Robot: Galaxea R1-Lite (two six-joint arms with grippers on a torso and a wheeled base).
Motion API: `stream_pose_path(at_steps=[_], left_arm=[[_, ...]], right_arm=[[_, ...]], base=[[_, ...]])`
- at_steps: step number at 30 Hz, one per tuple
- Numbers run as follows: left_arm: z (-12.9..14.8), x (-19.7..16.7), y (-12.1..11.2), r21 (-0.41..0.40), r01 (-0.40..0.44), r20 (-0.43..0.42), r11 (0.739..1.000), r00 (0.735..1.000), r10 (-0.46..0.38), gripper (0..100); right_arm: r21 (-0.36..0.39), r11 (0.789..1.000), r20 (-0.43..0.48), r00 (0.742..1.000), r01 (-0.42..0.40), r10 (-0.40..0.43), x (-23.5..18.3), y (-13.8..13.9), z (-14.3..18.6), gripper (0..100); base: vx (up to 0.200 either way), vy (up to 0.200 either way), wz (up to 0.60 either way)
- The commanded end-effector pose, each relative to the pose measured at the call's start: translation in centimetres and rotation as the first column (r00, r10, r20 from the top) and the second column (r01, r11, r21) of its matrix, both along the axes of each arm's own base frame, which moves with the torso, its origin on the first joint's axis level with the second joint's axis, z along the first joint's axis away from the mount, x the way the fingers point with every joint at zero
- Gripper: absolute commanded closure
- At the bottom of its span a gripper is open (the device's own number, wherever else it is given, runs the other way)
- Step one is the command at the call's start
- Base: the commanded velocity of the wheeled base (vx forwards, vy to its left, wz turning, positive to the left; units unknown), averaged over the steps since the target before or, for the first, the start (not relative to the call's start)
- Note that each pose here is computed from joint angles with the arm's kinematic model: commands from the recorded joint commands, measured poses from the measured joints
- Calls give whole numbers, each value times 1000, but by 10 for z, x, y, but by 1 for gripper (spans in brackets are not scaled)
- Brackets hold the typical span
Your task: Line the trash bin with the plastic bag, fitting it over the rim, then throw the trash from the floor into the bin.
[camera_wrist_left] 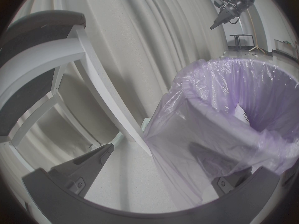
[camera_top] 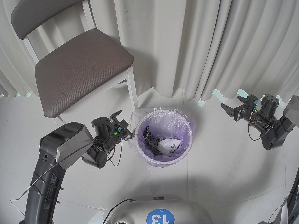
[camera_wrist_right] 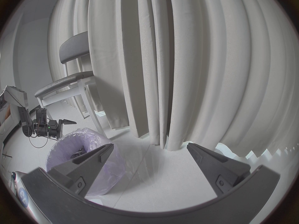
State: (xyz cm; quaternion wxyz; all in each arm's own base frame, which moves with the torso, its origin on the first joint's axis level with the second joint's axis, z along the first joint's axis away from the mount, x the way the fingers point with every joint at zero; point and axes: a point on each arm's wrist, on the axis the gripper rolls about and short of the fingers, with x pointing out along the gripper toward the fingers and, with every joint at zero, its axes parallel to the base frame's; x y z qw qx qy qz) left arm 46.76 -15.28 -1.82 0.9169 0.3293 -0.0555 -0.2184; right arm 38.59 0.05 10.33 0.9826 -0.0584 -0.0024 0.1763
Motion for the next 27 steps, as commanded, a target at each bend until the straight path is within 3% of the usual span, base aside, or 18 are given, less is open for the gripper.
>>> stream_pose_path(at_steps=[1, 4, 5, 21, 27], left_arm=[[-5, -1, 0, 13, 10, -3, 1000, 1000, -10, 0], [-5, -1, -1, 13, 13, -4, 1000, 1000, -13, 0], [-5, -1, -2, 13, 14, -4, 1000, 1000, -14, 100], [-22, 7, 3, 4, 1, -25, 1000, 1000, -1, 100], [-42, 21, -3, -76, -14, -162, 997, 987, 1, 100]], right_arm=[[0, 1000, -3, 1000, 0, 0, 0, 0, -1, 0], [0, 1000, -3, 1000, 0, 0, 0, 0, -1, 0], [0, 1000, -4, 1000, 0, 0, -1, 0, -1, 0], [-2, 1000, -4, 1000, 0, 0, -2, 0, -1, 0], [-3, 1000, -9, 1000, 0, 0, 0, 0, -4, 0]], base=[[0, 0, 0], [0, 0, 0], [0, 0, 0], [0, 0, 0], [0, 0, 0]])
